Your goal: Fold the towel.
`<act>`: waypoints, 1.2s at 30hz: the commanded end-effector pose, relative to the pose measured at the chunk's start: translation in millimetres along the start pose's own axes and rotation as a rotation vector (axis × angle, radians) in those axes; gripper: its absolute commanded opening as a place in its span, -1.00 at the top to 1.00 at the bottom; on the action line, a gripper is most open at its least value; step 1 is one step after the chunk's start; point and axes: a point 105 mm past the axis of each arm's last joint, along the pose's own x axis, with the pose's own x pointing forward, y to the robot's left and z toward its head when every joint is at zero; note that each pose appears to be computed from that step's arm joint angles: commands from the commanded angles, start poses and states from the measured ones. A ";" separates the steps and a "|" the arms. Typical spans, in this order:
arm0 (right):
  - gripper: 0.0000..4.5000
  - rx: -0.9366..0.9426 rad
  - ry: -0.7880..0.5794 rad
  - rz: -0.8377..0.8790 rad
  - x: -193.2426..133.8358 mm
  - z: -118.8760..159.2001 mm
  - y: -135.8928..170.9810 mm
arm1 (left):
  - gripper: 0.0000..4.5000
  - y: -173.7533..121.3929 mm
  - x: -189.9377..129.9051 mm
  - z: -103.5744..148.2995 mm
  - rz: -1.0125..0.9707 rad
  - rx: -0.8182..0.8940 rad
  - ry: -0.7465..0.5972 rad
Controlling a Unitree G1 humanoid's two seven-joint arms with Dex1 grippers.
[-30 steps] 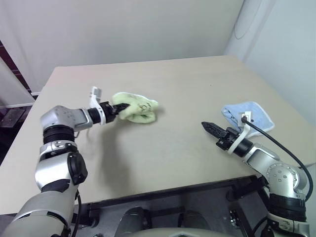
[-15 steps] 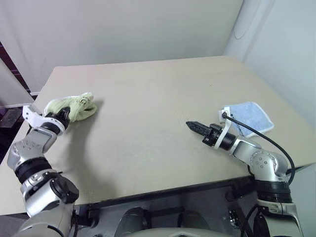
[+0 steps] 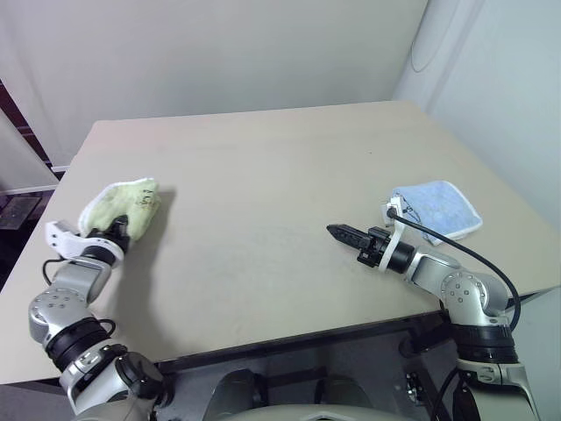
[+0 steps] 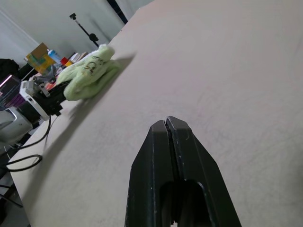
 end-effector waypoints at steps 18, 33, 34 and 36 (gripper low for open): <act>1.00 -0.070 -0.038 0.027 1.7 16.6 7.2 | -0.85 -2.9 -11.4 -0.2 -0.024 0.145 0.076; 1.00 -0.131 -0.060 -0.012 -21.4 25.8 2.7 | -0.98 -4.7 -70.8 22.1 -0.533 0.616 0.301; 1.00 -0.143 -0.058 -0.010 -22.7 26.8 3.9 | -0.98 -14.8 -75.0 19.7 -0.618 0.678 0.313; 1.00 -0.177 -0.066 -0.005 -26.5 30.8 6.0 | -0.98 -31.6 -78.6 10.0 -0.760 0.805 0.329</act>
